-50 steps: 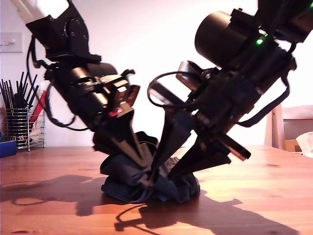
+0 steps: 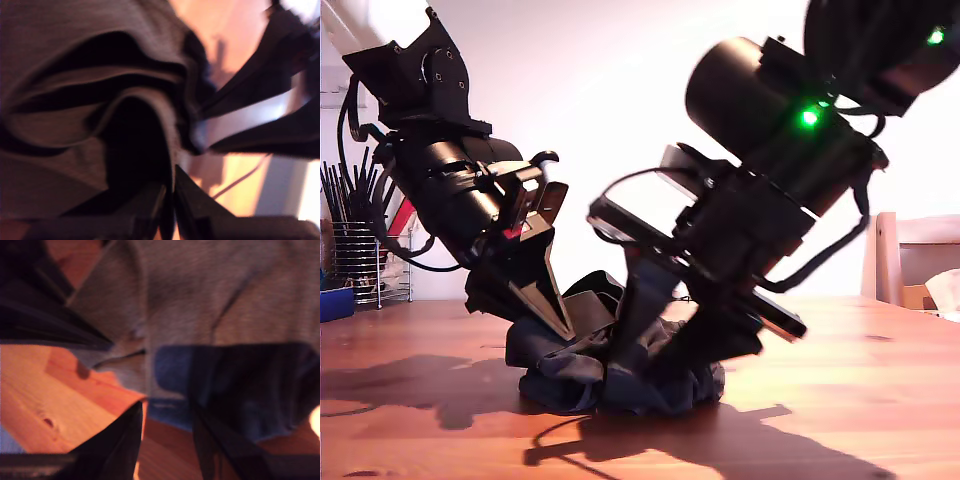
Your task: Fold the underwear in front of you. After folding it, place it to the right side.
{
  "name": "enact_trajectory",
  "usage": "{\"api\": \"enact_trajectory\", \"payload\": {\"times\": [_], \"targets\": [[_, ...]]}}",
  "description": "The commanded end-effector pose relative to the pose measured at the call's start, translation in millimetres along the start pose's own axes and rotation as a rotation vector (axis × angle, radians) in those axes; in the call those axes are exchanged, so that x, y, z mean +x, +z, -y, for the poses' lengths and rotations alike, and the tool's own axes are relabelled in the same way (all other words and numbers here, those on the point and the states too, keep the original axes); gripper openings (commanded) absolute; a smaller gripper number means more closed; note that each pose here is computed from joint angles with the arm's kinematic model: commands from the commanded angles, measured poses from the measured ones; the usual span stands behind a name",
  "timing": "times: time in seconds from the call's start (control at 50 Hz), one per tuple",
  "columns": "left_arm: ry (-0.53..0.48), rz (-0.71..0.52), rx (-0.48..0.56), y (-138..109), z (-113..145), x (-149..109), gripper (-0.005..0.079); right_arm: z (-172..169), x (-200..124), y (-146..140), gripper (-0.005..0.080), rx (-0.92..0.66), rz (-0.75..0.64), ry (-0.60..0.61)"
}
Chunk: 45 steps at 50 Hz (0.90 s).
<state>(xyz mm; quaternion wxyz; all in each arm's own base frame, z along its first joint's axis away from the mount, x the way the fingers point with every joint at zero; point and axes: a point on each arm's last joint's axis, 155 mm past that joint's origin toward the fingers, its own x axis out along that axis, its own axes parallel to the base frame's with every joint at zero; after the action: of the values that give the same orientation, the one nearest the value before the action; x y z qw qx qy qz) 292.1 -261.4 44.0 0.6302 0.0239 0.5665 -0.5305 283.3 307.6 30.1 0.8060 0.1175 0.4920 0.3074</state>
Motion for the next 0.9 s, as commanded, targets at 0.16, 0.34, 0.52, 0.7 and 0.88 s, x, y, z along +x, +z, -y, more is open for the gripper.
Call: {"api": "enact_trajectory", "payload": {"times": [0.16,0.34,0.52,0.7,0.88], "targets": [[-0.009,-0.01,0.009,-6,-1,0,-0.0023,-21,0,16,0.0283,-0.023,0.022,0.041],[-0.007,-0.023,-0.004,-12,-5,-5,-0.0023,-20,2,19,0.0283,-0.037,0.033,0.015],[-0.011,-0.03,-0.012,-16,-6,-7,-0.0023,-13,17,8,0.0284,-0.034,-0.005,-0.012],[-0.016,-0.039,-0.019,-18,-5,-7,-0.0023,-8,33,-2,0.0298,-0.04,-0.079,-0.083],[-0.015,-0.037,-0.013,-18,-5,-8,-0.0023,4,27,8,0.0306,-0.126,-0.108,-0.23]]}}
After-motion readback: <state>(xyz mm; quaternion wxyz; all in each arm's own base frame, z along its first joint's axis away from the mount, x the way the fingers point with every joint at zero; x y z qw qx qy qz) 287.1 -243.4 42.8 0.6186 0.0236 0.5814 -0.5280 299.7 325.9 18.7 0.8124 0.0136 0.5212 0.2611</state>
